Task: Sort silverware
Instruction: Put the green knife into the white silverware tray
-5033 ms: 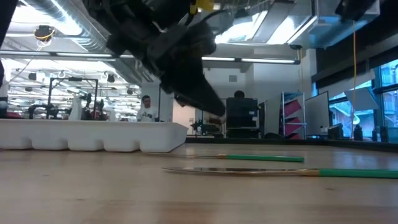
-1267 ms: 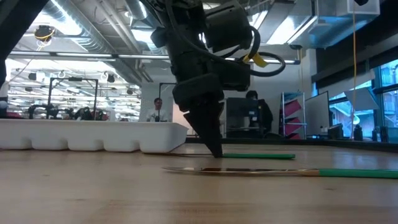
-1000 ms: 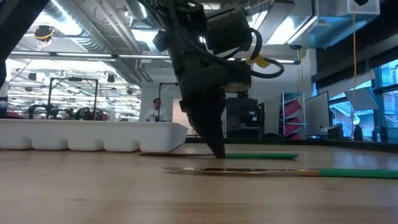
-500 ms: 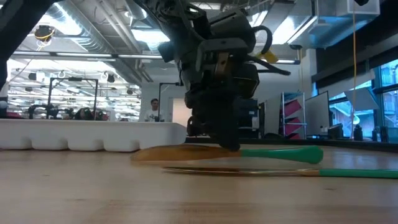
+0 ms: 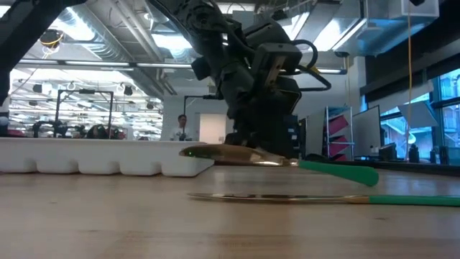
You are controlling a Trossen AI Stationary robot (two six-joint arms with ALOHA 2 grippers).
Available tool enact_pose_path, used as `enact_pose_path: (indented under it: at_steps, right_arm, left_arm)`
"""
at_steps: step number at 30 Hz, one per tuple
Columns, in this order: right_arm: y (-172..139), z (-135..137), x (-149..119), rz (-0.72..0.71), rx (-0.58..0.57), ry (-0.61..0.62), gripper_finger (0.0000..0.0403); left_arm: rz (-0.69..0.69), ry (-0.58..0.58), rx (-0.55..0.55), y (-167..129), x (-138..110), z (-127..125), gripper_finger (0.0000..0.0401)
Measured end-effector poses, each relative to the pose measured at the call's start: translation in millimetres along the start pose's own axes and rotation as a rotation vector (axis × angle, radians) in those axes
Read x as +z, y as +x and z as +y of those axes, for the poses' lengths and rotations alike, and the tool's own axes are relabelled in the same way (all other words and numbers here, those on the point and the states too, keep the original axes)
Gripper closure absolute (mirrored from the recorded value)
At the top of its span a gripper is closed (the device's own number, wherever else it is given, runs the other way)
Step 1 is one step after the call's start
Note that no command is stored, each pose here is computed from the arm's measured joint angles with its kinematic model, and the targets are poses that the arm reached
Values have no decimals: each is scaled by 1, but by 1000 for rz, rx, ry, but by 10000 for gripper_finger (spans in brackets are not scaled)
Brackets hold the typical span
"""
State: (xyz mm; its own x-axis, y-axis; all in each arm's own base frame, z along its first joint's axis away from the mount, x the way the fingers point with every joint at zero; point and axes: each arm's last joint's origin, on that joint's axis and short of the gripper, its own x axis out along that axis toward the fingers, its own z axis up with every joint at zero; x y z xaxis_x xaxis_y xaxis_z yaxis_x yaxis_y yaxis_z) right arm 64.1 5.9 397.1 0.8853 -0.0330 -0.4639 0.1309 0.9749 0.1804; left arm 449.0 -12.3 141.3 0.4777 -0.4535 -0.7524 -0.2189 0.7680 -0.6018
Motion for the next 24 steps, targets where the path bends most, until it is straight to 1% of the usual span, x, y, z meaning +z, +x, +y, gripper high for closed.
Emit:
enact_pose_path:
  at_steps: [4, 12, 16, 24]
  right_arm:
    - [0, -1, -3, 26, -8, -5, 397]
    - [4, -2, -9, 77, -24, -16, 397]
    - [26, -1, -20, 119, -37, -24, 397]
    - [88, 2, -52, 197, -55, -38, 397]
  left_arm:
    - [-3, 35, 15, 2, -2, -3, 400]
    - [-32, 99, 98, 8, -8, -12, 400]
    - [-45, 110, 129, 10, -10, -16, 400]
    - [-66, 114, 163, 10, -10, -16, 400]
